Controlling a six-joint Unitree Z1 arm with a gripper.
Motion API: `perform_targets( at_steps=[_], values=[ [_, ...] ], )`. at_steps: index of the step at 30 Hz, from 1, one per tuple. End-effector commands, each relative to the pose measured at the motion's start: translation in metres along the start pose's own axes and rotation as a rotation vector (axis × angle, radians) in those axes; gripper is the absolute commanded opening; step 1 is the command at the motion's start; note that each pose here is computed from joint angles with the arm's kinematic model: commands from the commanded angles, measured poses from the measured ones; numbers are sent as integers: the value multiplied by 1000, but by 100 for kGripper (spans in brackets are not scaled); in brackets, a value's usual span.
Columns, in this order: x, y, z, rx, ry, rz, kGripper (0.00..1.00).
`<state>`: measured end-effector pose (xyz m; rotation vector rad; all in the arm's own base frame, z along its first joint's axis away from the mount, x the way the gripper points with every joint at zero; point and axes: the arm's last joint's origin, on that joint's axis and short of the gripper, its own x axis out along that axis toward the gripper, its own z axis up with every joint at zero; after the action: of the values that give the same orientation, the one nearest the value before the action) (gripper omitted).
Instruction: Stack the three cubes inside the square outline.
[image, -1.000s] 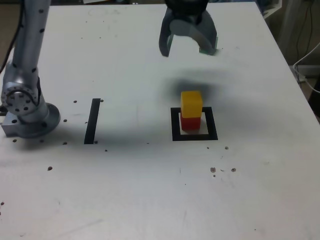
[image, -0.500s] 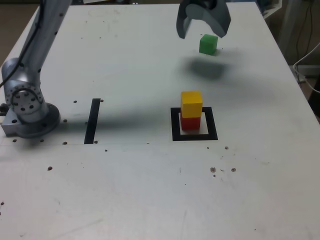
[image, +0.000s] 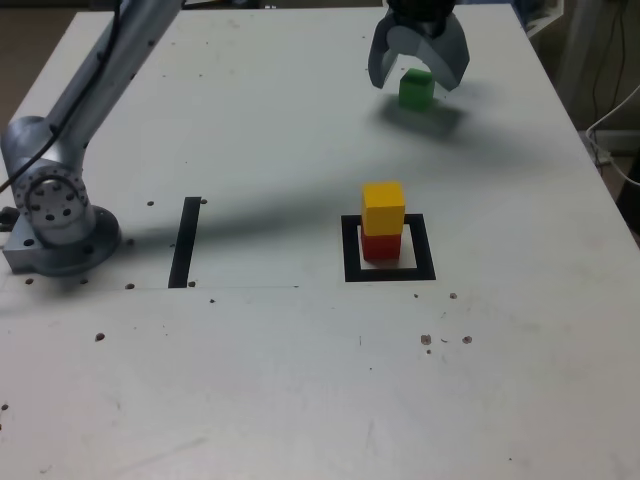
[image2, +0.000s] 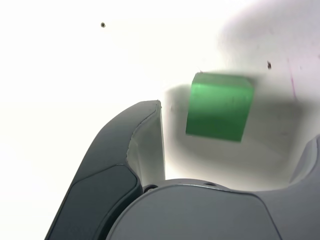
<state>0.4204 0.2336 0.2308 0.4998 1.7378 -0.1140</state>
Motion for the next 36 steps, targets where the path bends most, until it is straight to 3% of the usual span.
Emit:
perform_targets(
  at_steps=[1,9,16,20,29,36],
  values=[
    [5,3,1,-2,3,1,94],
    [10,6,4,-7,6,0,82],
    [14,7,8,-41,-13,-9,47],
    [16,7,10,-45,-38,-14,33],
    [19,6,11,-40,-46,-25,22],
    [14,5,9,-40,-54,-24,8]
  ],
)
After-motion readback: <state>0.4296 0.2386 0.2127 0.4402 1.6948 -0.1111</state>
